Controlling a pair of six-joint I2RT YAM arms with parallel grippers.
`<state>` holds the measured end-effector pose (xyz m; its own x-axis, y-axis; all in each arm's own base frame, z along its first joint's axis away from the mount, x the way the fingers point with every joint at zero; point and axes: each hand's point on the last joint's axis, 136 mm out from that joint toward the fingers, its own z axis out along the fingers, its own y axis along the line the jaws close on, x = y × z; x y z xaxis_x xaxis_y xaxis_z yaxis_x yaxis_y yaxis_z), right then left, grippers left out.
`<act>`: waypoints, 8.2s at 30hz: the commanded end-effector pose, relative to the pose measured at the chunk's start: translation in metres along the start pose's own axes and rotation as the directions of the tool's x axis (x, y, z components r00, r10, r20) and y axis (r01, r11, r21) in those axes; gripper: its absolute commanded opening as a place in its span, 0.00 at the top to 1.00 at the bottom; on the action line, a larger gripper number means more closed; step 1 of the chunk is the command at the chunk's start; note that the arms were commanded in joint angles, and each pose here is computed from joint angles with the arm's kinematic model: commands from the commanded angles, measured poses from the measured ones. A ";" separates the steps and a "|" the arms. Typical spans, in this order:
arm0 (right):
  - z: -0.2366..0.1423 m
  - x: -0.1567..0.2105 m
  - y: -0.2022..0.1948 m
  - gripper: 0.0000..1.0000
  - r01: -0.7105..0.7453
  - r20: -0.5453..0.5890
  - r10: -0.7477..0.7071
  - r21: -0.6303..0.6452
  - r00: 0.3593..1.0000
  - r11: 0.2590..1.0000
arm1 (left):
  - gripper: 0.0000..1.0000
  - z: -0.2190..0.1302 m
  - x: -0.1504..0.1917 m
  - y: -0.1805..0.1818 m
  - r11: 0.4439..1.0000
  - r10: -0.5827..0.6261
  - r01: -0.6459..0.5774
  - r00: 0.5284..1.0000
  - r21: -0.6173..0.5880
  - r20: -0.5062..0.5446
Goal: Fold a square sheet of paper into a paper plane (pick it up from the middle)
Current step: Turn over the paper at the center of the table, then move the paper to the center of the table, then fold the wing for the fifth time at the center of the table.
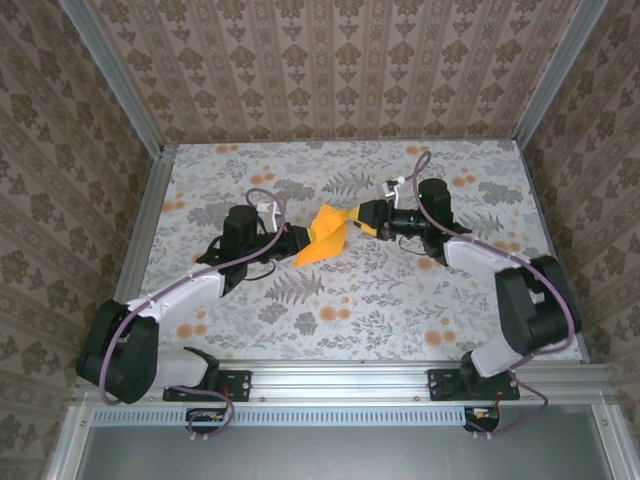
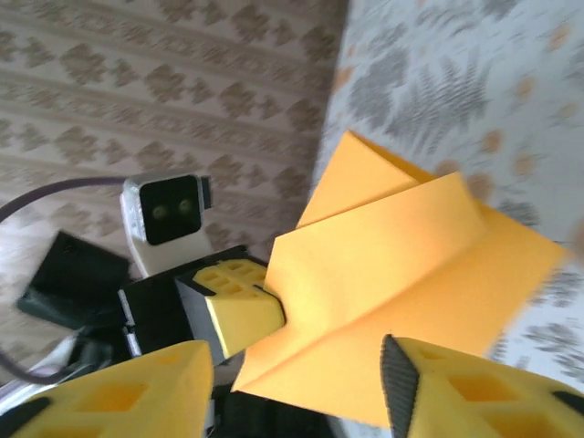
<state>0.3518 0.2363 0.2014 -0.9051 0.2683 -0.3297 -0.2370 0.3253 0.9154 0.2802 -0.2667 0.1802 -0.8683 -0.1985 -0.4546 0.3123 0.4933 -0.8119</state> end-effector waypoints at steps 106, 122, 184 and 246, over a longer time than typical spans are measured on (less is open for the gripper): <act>0.071 0.158 -0.122 0.61 0.315 -0.536 -0.069 0.383 0.841 0.868 | 0.31 -0.043 0.019 0.111 0.858 -0.113 0.081 0.993 -0.507 -0.032; 0.058 0.133 -0.108 0.69 0.273 -0.439 -0.102 0.348 0.893 0.897 | 0.78 0.087 0.026 0.092 0.906 -0.080 -0.008 0.979 -0.424 -0.188; 0.030 0.114 -0.176 0.81 0.149 -0.281 0.043 0.625 0.959 0.766 | 0.62 0.073 0.092 0.095 0.840 -0.386 0.296 0.915 -0.454 -0.117; 0.024 0.111 -0.182 0.82 0.123 -0.259 0.061 0.637 0.964 0.761 | 0.78 0.076 0.086 0.088 0.846 -0.408 0.368 0.913 -0.386 -0.024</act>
<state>0.3141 0.2439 0.0158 -0.9649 0.0328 -0.2607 -0.1210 0.8253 0.5516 0.2535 -0.3020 0.0270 -0.9395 -0.3391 -0.0487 -0.2186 0.7031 -0.6767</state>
